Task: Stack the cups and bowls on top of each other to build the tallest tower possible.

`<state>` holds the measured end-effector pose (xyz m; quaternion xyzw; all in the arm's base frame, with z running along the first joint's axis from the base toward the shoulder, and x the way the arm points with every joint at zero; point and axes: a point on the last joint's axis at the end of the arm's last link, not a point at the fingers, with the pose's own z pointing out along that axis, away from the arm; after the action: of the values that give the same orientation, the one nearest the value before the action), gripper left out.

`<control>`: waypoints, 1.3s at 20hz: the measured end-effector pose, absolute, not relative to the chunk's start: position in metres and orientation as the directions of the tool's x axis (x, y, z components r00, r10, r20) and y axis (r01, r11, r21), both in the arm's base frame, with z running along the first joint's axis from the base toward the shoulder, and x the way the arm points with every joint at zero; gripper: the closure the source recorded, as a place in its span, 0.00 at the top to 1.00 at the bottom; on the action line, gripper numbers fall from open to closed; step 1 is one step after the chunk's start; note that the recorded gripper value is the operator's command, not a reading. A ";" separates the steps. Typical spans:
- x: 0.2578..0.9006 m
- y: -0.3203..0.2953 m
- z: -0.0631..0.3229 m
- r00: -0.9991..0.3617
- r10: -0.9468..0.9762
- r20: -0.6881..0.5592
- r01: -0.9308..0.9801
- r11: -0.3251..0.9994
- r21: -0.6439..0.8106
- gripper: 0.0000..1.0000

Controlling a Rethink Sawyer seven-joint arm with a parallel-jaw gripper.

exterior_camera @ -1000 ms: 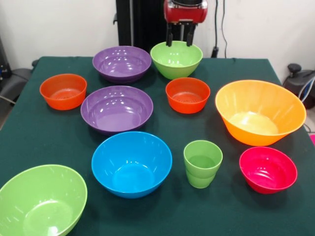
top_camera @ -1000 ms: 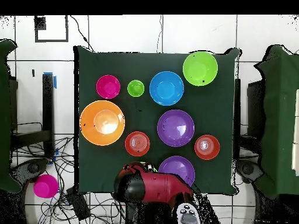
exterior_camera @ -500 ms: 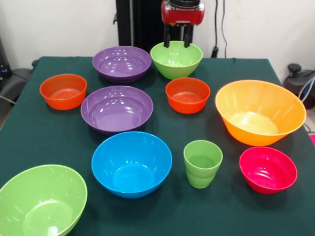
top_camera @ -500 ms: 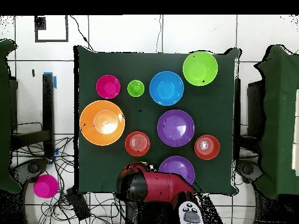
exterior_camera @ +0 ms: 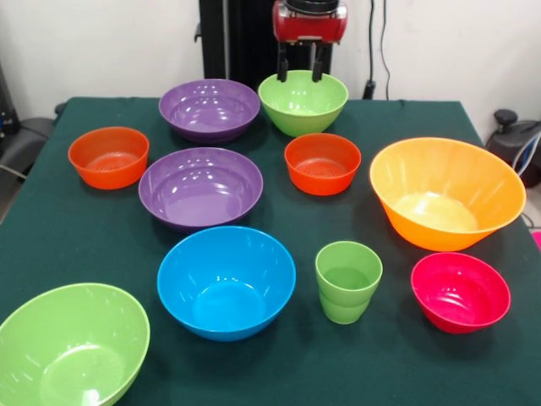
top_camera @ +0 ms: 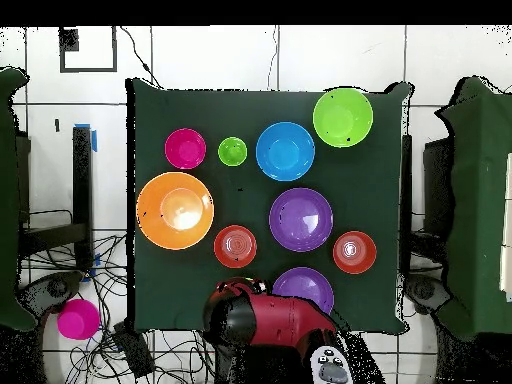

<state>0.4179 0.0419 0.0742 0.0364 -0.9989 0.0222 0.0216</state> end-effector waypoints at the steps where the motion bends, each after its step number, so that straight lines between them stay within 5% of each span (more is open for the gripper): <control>1: 0.418 0.042 0.074 -0.996 -0.072 0.045 -0.074 0.996 -0.043 1.00; 26: 0.421 0.043 0.076 -0.996 -0.079 0.036 -0.081 0.996 -0.046 1.00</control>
<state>0.4207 0.0434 0.0759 0.0400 -0.9988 0.0236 0.0172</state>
